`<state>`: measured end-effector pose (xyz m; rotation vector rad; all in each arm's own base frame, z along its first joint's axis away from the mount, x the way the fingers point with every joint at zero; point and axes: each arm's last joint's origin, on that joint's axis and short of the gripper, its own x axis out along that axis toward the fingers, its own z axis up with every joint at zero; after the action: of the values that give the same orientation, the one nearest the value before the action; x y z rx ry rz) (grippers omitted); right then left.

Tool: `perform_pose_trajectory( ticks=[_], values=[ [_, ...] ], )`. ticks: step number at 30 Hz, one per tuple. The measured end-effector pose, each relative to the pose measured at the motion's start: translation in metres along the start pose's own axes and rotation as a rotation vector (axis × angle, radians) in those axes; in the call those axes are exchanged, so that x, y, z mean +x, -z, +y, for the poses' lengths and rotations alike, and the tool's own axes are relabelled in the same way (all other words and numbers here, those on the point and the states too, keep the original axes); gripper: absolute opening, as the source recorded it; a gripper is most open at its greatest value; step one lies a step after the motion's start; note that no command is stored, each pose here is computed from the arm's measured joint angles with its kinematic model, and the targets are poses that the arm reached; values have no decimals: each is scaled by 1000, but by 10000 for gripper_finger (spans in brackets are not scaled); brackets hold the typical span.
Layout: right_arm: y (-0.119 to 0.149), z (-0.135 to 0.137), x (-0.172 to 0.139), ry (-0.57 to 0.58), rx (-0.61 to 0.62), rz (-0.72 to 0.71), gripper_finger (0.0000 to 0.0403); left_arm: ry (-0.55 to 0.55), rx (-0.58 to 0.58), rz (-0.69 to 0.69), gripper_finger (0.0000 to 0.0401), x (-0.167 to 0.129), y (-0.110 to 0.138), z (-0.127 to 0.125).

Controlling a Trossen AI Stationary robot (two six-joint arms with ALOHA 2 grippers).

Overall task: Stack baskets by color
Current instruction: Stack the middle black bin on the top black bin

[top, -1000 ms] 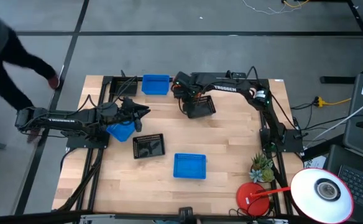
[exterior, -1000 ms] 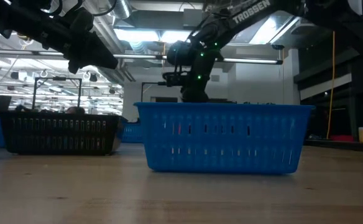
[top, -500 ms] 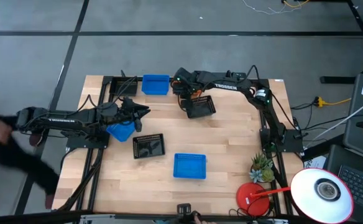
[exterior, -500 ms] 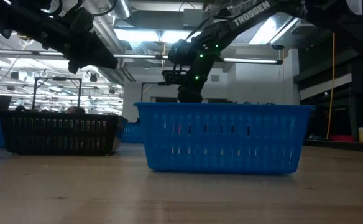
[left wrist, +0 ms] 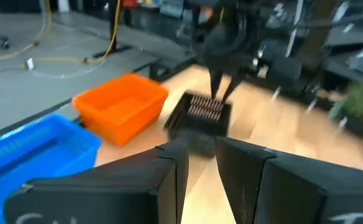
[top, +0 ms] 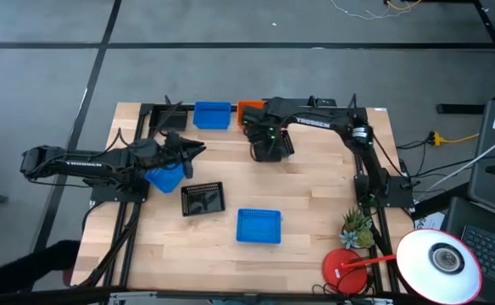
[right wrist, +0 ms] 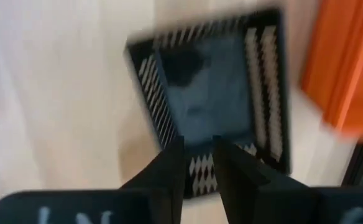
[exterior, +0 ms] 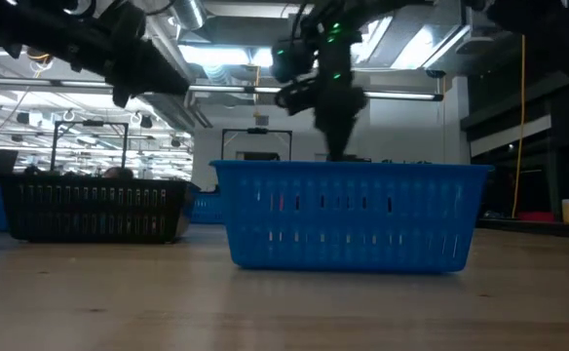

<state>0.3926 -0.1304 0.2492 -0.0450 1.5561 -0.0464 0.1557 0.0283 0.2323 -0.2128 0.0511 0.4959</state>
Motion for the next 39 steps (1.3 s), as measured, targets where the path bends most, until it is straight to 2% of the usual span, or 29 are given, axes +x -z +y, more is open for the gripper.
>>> perform_pose_trajectory(
  ticks=[4,7,11,16,18,19,21,25,27,29,33,36,39],
  values=[
    [34,3,-10,-10,67,29,73,49,-4,5,73,1,0,-2],
    [65,0,-3,10,143,30,67,49,-5,4,73,1,0,-2],
    [96,-7,22,171,273,-21,63,43,0,2,73,1,0,-2],
    [118,-17,58,461,521,-35,63,42,1,2,73,1,0,-2],
    [121,-20,68,496,595,-57,63,42,1,2,73,1,0,-2],
    [119,-21,71,470,608,-94,63,42,1,2,73,1,0,-2],
    [110,-18,75,326,562,-208,63,43,0,-1,73,1,0,-2],
    [81,3,66,-49,292,-497,63,42,-1,-1,73,1,0,-2],
    [73,15,59,-132,209,-531,63,42,-6,0,73,1,0,-2],
    [71,22,55,-108,196,-496,63,45,-6,0,73,1,0,-2],
    [73,26,49,94,281,-369,63,92,-31,44,73,4,2,-3],
    [80,23,43,249,361,-251,63,55,-42,211,73,14,2,-4],
    [89,17,35,316,400,-189,63,-34,10,437,73,28,-7,-6]
  ],
)
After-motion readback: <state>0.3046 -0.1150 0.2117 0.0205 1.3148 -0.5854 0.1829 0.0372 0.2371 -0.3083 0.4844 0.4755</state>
